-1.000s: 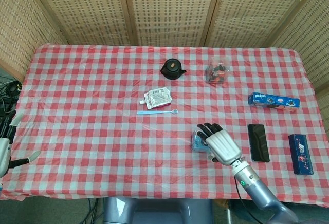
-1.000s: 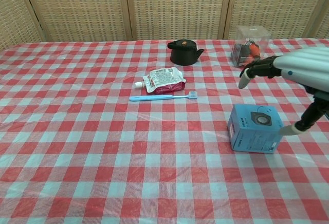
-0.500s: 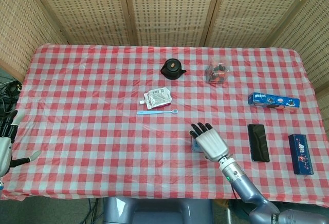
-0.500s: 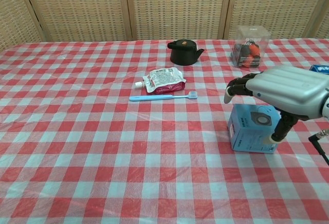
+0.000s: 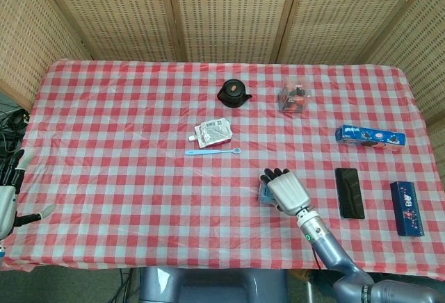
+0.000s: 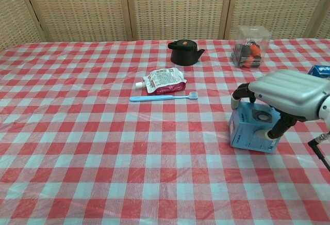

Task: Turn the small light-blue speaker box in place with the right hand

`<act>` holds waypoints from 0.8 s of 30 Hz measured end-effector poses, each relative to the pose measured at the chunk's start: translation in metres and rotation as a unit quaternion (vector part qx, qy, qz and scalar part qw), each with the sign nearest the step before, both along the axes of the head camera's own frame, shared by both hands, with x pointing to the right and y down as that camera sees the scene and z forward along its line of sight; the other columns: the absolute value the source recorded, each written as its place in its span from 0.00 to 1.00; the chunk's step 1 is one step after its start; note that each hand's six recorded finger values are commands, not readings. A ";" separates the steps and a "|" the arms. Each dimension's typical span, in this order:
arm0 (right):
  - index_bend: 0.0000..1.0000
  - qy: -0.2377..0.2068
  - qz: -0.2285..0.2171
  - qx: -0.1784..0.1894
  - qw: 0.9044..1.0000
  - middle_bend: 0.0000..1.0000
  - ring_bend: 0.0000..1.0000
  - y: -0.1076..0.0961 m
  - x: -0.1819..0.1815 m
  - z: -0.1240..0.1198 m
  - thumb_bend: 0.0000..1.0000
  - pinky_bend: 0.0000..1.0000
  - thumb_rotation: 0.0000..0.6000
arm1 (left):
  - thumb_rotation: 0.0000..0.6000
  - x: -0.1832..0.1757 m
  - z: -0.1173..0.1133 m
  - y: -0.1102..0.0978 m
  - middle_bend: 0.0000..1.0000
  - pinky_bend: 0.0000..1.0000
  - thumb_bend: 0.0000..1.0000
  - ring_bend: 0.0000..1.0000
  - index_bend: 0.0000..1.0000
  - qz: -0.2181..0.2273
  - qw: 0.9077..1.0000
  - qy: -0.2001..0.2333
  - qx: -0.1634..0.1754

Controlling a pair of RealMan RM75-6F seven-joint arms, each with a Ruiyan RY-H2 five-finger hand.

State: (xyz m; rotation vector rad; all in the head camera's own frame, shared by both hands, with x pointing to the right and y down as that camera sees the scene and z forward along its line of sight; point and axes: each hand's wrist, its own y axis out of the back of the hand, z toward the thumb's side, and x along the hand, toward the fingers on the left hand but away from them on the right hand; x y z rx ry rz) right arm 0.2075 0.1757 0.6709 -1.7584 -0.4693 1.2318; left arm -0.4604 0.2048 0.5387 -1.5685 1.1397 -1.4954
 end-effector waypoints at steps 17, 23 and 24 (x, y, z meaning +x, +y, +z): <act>0.41 -0.108 0.053 -0.180 0.976 0.46 0.44 -0.034 0.000 -0.039 0.70 0.54 1.00 | 1.00 0.000 -0.001 0.000 0.00 0.00 0.00 0.00 0.00 -0.001 1.000 0.001 -0.003; 0.42 -0.110 0.063 -0.304 0.944 0.47 0.45 -0.030 -0.007 -0.037 0.74 0.54 1.00 | 1.00 -0.001 0.000 -0.001 0.00 0.00 0.00 0.00 0.00 -0.004 1.000 -0.003 -0.004; 0.42 -0.109 0.061 -0.318 0.940 0.47 0.45 -0.029 -0.009 -0.036 0.75 0.54 1.00 | 1.00 -0.001 0.001 -0.001 0.00 0.00 0.00 0.00 0.00 -0.003 1.000 -0.003 -0.005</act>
